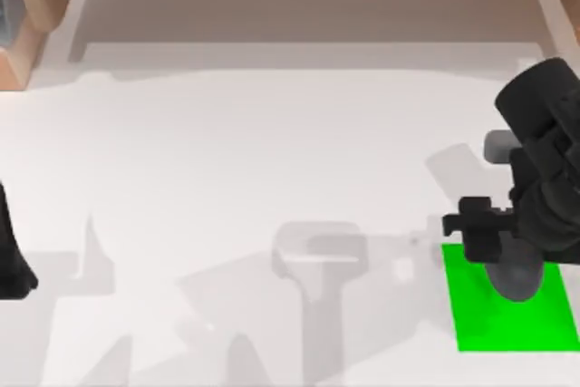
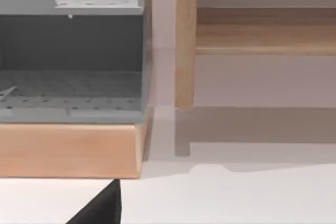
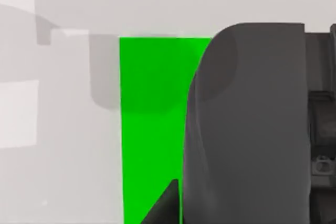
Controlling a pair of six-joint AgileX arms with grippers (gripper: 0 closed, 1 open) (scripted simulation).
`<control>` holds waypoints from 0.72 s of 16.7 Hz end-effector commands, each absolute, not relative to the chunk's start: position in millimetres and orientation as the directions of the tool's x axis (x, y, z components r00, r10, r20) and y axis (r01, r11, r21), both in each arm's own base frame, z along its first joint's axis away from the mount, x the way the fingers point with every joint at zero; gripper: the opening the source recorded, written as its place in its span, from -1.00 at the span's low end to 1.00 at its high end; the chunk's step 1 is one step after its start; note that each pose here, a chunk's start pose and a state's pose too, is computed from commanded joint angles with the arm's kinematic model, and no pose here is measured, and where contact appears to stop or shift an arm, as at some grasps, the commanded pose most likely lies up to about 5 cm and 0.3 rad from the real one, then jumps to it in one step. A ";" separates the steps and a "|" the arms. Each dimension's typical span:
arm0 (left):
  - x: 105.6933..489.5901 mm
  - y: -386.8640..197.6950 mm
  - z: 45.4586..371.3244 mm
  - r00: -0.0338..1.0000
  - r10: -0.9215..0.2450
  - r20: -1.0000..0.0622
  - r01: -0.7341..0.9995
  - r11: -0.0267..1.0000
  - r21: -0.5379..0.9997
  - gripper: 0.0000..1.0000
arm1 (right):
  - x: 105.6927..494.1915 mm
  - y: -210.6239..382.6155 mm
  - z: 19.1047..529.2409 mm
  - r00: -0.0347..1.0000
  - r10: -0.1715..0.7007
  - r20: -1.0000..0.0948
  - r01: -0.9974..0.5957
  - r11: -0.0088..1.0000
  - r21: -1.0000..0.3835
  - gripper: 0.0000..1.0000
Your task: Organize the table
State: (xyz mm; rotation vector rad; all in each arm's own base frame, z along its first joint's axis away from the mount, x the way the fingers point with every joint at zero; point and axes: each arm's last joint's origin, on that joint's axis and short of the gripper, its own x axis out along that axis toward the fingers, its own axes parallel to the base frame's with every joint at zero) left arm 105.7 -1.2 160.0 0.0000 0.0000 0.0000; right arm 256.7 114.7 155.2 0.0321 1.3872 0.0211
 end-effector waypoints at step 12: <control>105.7 -1.2 160.0 1.000 0.000 0.000 0.000 1.000 0.000 1.00 | 249.7 111.6 134.3 0.101 0.001 -0.995 0.005 1.000 0.002 -0.55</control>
